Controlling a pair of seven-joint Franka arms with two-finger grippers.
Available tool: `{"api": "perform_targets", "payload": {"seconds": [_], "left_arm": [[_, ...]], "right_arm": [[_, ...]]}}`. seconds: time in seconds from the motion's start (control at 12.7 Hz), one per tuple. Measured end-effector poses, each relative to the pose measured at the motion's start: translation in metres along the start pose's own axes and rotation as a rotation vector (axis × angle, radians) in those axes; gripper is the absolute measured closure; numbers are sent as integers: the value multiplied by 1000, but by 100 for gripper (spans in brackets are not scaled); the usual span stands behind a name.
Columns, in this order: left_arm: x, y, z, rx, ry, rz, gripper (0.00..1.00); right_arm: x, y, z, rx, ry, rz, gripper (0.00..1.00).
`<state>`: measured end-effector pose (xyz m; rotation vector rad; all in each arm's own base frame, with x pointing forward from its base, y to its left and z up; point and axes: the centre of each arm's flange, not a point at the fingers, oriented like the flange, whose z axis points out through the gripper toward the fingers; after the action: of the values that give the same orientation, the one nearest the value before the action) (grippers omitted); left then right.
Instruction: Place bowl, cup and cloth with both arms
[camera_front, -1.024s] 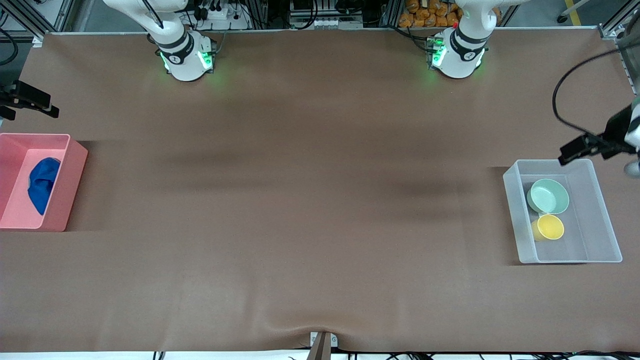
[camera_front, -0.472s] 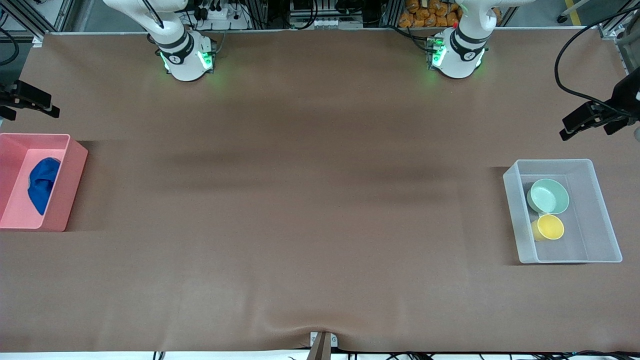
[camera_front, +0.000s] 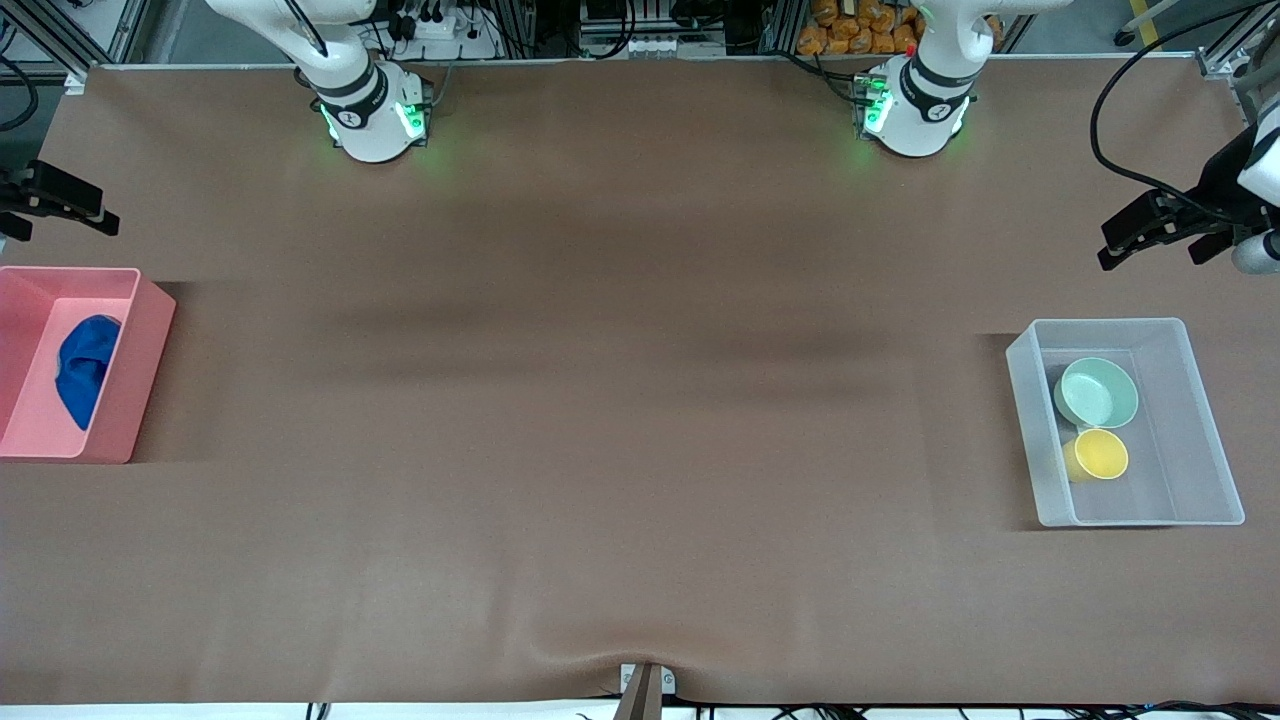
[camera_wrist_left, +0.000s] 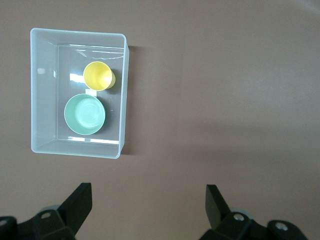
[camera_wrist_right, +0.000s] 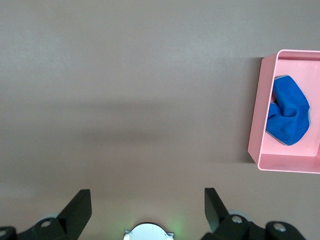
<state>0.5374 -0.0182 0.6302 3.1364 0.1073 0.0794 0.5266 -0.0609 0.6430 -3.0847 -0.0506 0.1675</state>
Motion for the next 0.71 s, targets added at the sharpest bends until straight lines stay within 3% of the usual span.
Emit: {"api": "perform_targets", "payload": {"seconds": [0.71], "left_arm": [[0,-5,0,0,-2,-9,0]], "right_arm": [[0,-1,0,-17,-3,-11,0]]}}
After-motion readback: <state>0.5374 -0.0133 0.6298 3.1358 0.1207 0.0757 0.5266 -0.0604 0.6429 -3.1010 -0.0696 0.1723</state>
